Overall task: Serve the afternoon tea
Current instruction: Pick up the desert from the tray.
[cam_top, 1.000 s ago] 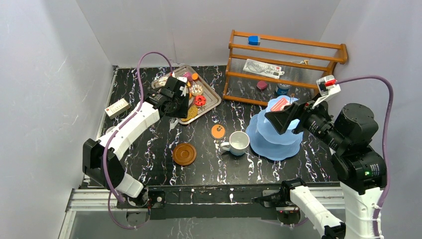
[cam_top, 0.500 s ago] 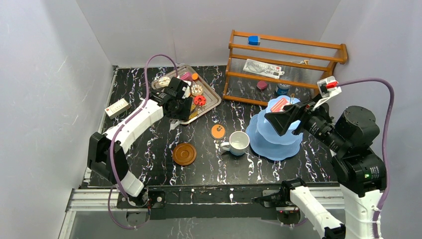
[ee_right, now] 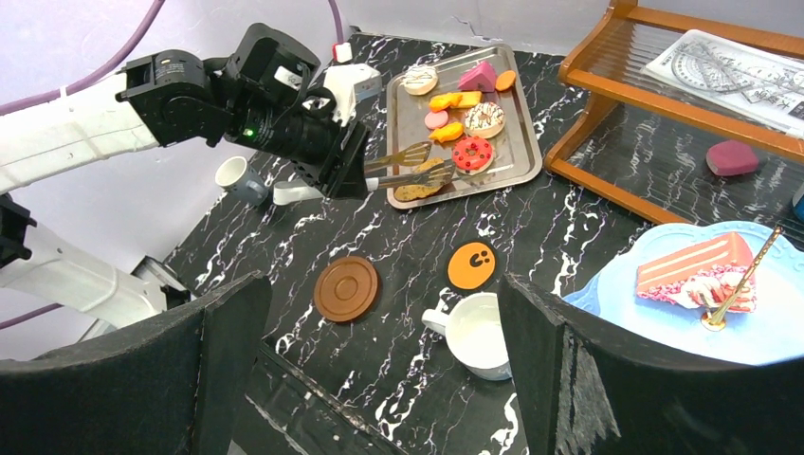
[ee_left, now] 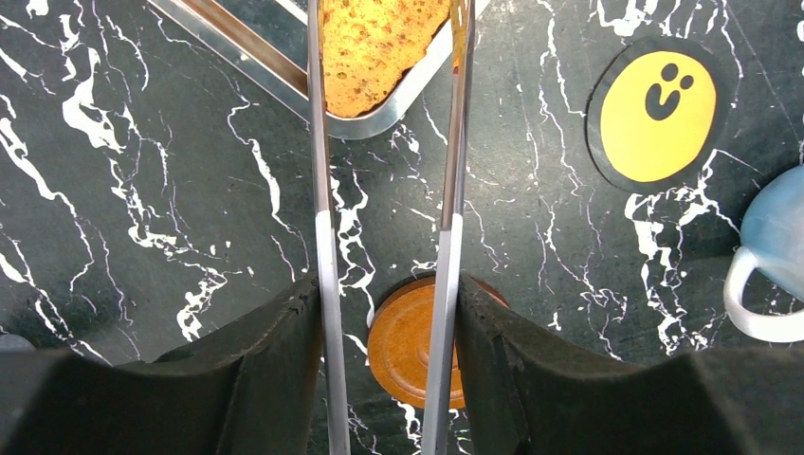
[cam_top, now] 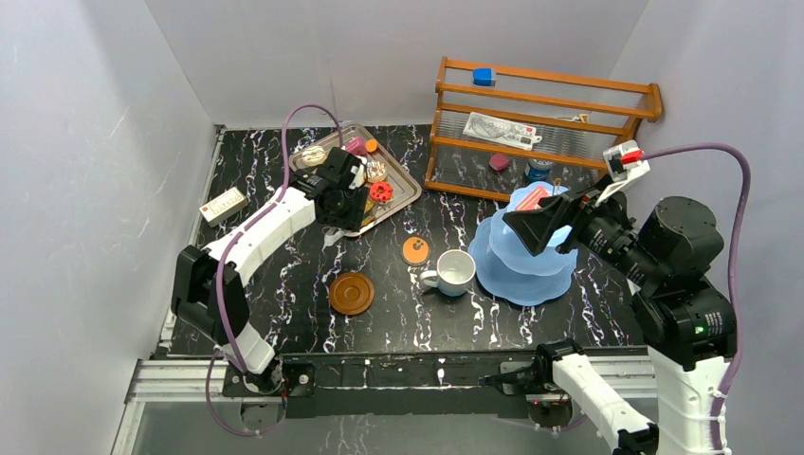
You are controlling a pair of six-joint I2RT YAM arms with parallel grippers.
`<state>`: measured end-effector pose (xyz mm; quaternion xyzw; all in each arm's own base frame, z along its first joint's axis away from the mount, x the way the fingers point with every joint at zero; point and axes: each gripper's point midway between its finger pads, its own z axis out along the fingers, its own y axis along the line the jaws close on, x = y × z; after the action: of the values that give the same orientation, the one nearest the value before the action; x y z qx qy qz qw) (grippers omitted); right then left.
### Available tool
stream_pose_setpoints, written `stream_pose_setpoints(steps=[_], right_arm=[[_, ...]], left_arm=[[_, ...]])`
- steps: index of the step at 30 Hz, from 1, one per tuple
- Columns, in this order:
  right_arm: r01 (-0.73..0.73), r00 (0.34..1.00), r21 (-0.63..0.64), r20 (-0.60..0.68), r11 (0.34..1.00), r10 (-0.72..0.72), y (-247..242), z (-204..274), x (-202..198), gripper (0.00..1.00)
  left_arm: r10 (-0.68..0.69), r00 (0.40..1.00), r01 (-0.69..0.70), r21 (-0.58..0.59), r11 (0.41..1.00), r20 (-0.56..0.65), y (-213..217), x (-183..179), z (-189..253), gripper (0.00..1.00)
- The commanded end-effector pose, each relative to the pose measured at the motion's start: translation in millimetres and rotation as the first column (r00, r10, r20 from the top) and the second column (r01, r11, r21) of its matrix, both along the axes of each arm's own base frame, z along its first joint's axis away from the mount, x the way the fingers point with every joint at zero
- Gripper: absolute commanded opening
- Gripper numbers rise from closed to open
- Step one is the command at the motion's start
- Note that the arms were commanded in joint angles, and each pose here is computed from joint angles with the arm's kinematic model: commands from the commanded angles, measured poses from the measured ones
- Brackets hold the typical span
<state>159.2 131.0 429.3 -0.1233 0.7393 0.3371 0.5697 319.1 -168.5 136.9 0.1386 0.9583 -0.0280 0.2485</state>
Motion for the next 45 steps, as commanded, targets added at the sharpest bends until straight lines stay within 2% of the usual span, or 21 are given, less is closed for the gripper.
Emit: stream_pose_setpoints(steps=[1, 9, 33, 37, 41, 45], right_arm=[[-0.023, 0.996, 0.018, 0.085, 1.000, 0.021, 3, 24, 0, 0.99], [-0.017, 0.997, 0.023, 0.078, 1.000, 0.015, 2, 25, -4, 0.99], [0.012, 0.997, 0.022, 0.082, 1.000, -0.013, -4, 31, -9, 0.99], [0.011, 0.997, 0.023, 0.071, 1.000, -0.013, -4, 29, -8, 0.99], [0.009, 0.998, 0.024, 0.068, 1.000, -0.010, -3, 29, -7, 0.99], [0.007, 0.998, 0.031, 0.062, 0.999, -0.009, -2, 27, -6, 0.99]], left_arm=[[0.022, 0.999, -0.023, 0.039, 0.999, 0.040, 9, 10, 11, 0.47], [0.018, 1.000, -0.018, 0.018, 1.000, 0.024, 7, 3, 5, 0.45], [0.026, 1.000, -0.026, 0.023, 0.999, 0.007, 12, -1, 0, 0.50], [0.037, 0.999, -0.037, 0.017, 0.999, 0.000, 12, -1, 2, 0.46], [0.049, 0.999, -0.049, 0.018, 0.999, 0.011, 14, -1, 6, 0.37], [0.059, 0.998, -0.060, 0.020, 0.998, 0.032, 16, 0, 17, 0.36]])
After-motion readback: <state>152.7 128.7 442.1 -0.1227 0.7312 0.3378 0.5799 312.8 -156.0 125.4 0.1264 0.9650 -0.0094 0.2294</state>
